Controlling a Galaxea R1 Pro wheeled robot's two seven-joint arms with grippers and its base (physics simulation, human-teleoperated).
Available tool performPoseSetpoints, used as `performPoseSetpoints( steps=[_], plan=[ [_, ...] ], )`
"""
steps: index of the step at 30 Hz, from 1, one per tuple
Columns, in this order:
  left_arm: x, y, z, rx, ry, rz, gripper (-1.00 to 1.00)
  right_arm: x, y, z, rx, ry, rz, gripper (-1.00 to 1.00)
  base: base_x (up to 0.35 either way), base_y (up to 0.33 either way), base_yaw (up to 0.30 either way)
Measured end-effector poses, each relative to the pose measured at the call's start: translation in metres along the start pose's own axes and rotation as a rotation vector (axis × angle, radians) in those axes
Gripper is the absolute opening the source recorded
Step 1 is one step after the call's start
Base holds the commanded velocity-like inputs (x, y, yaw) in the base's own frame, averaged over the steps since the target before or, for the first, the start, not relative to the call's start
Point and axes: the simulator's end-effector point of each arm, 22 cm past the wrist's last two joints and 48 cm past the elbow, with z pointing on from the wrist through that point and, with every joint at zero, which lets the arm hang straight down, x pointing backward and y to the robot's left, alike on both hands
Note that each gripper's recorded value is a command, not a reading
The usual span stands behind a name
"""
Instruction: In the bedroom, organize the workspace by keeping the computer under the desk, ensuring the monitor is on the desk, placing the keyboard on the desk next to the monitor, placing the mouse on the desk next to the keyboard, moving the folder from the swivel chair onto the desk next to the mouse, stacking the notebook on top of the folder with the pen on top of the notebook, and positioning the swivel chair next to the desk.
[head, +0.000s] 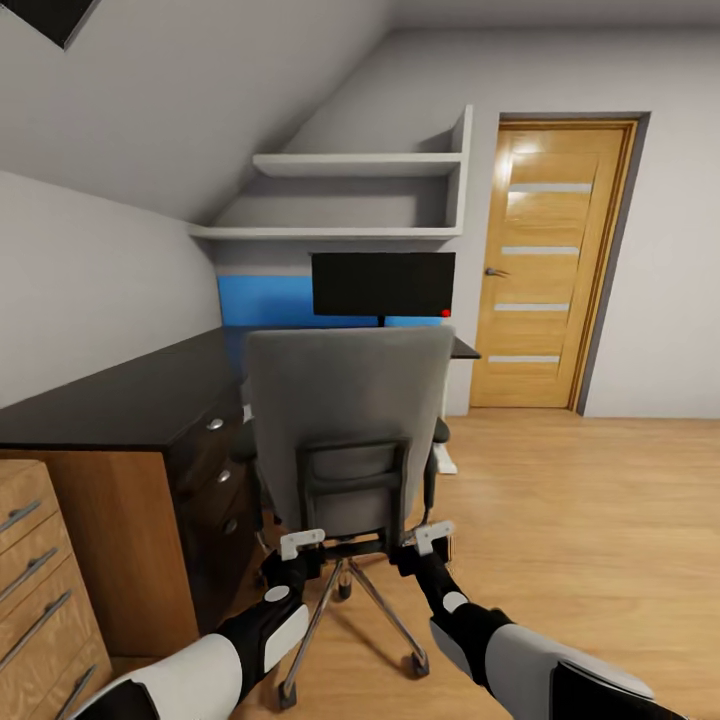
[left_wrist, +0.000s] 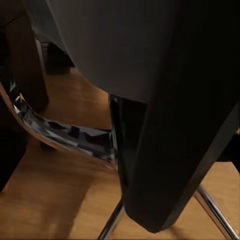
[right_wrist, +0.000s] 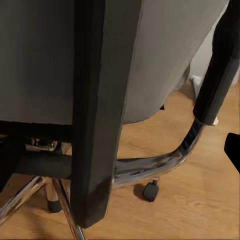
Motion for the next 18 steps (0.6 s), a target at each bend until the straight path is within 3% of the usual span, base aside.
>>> performPoseSetpoints(
  steps=[4,18],
  plan=[
    [0.000,0.000,0.000,0.001,-0.001,0.001,1.00,0.012,0.008,-0.006,-0.024,0.015,-0.026,1.00,-0.009,0.117,0.000],
    [0.000,0.004,0.000,-0.013,0.000,-0.014,1.00,0.007,0.024,-0.006,-0.038,0.007,-0.012,1.00,0.045,0.016,-0.023]
  ],
)
